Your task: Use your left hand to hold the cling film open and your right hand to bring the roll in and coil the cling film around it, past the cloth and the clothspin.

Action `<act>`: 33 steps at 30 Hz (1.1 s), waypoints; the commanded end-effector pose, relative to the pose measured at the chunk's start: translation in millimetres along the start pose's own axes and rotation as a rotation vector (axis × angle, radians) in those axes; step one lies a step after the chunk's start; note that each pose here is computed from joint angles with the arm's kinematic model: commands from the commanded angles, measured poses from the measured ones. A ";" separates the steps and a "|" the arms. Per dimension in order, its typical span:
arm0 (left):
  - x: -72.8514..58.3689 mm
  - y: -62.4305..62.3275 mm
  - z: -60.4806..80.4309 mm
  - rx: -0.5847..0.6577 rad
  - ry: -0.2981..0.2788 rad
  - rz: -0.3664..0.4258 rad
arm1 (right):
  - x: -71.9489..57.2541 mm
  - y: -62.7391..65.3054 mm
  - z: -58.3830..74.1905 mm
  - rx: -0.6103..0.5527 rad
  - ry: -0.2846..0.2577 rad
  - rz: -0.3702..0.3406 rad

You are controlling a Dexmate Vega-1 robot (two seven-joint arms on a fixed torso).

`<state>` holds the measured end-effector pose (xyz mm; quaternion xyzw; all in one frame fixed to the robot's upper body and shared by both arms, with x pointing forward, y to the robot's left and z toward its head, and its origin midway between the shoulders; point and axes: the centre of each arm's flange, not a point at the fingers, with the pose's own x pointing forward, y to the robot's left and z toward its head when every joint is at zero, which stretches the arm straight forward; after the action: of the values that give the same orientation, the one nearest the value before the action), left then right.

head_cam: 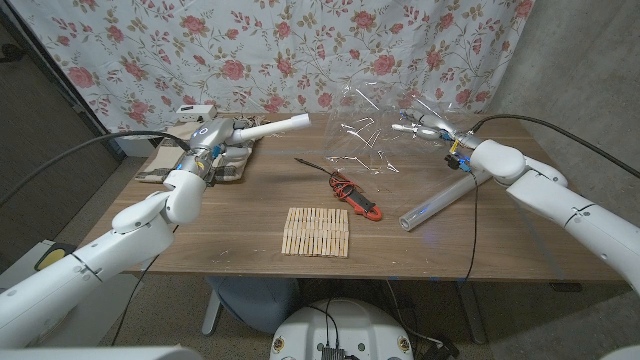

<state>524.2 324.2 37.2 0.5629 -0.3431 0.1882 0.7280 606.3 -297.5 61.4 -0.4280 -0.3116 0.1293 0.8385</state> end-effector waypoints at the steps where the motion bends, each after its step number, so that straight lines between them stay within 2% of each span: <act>1: -1.2 -0.2 -0.1 0.008 0.005 -0.001 | -7.3 -7.4 -1.3 -0.081 0.013 0.014; 17: -8.1 2.9 -1.7 0.012 0.016 0.005 | -19.5 -26.7 -0.9 -0.189 0.040 0.054; 27: -10.2 0.9 -0.5 0.010 0.020 -0.001 | -20.5 -28.1 4.9 -0.233 0.024 0.080; 33: -10.9 0.9 0.5 0.013 0.024 -0.006 | -20.9 -26.2 3.7 -0.245 0.023 0.094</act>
<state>517.1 325.7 31.9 0.5653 -0.3373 0.1942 0.7273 589.7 -320.0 74.0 -0.5235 -0.2964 0.1199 0.7897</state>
